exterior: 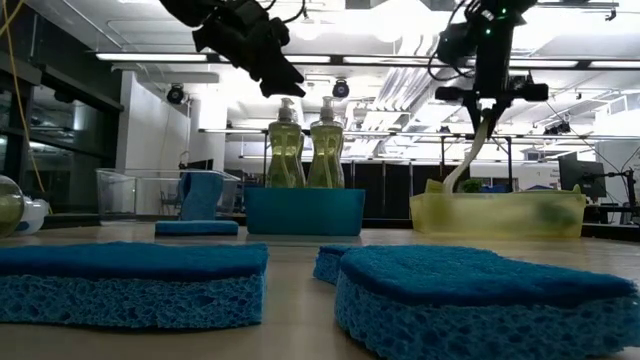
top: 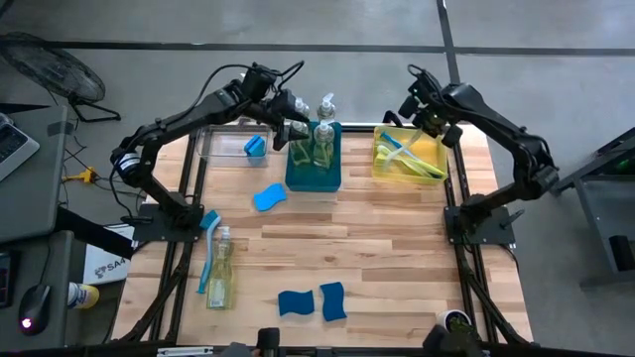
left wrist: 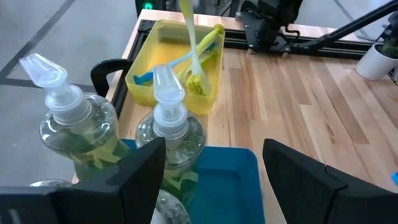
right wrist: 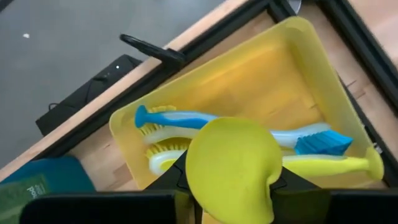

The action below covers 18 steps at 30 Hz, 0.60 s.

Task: Pick & Place Kitchen Sink Supplies
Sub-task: Put the green dish brush into the yellow bin

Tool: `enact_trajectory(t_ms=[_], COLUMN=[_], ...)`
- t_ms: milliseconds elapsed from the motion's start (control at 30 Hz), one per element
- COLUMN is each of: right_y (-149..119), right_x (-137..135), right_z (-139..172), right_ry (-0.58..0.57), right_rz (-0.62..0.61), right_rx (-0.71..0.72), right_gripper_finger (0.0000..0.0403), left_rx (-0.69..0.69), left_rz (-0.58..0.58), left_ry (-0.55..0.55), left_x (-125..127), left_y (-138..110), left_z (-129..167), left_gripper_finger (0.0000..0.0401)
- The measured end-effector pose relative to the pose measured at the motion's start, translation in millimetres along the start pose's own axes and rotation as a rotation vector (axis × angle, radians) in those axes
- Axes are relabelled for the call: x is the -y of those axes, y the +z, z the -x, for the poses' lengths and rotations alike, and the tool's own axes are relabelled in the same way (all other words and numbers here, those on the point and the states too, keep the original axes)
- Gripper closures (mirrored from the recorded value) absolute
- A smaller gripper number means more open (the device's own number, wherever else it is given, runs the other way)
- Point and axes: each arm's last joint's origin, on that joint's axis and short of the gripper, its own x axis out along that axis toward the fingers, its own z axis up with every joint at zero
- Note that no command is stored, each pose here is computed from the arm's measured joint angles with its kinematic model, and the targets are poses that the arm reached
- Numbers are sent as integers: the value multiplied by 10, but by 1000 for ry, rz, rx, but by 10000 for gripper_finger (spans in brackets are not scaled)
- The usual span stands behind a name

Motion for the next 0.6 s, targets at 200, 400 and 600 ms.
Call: enact_trajectory(t_ms=[200,400,600], right_y=[48,37,44], right_x=[29,61,49], right_z=[-129,-208,-212], right_ry=[-91,-201,-194], right_rz=[-33,-40,-13], right_rx=[-53,-33,-13], right_gripper_finger=[325,323,317], left_rx=[0,0,-1], left_rz=[-3,-9,-19], left_ry=[1,1,1], left_x=[-1,-1,-1], left_y=[0,0,-1], left_z=[1,1,1], left_gripper_finger=[135,135,135])
